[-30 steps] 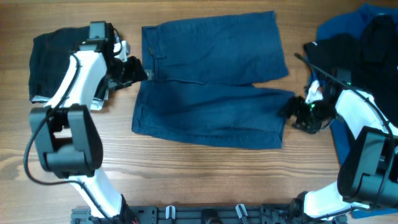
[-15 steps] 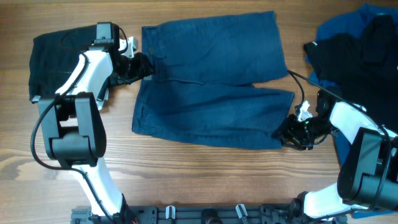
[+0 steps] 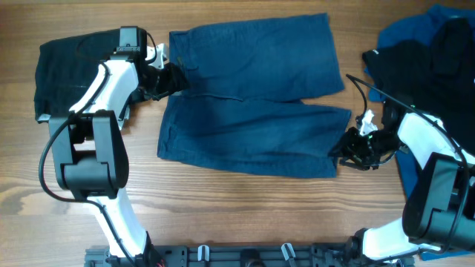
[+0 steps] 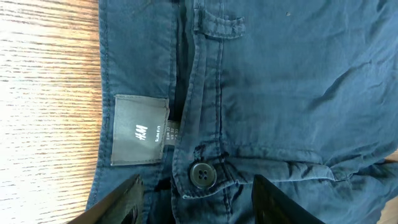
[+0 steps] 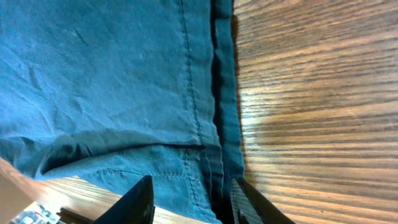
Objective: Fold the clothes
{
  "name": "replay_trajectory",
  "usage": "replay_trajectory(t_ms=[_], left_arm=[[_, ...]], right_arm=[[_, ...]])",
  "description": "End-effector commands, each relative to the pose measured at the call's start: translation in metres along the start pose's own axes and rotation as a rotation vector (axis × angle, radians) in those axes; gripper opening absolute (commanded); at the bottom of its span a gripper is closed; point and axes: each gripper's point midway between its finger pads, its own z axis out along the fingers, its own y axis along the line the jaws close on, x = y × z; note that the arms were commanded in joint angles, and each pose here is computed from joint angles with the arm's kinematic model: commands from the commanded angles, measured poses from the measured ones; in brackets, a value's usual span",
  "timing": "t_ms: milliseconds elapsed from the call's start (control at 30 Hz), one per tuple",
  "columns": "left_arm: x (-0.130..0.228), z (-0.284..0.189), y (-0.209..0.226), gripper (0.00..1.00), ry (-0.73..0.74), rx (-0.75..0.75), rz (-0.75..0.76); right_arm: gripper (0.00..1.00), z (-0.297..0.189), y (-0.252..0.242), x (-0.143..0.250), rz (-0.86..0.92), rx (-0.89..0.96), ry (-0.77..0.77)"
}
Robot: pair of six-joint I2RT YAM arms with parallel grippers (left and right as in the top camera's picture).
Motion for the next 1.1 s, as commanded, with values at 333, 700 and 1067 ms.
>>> replay_trajectory(t_ms=[333,700,1067], left_arm=[[-0.001,0.002,-0.004,0.56,-0.002,0.017,0.022],[0.0,0.002,-0.004,0.53,0.002,0.018,0.02],[0.002,0.002,-0.003,0.44,0.012,0.015,0.015]], right_arm=[[0.4,0.017,-0.002,0.019,-0.022,0.068,0.056],[0.05,0.03,-0.005,0.019,-0.026,0.04,0.032],[0.04,0.03,-0.004,0.019,-0.027,0.037,0.031]])
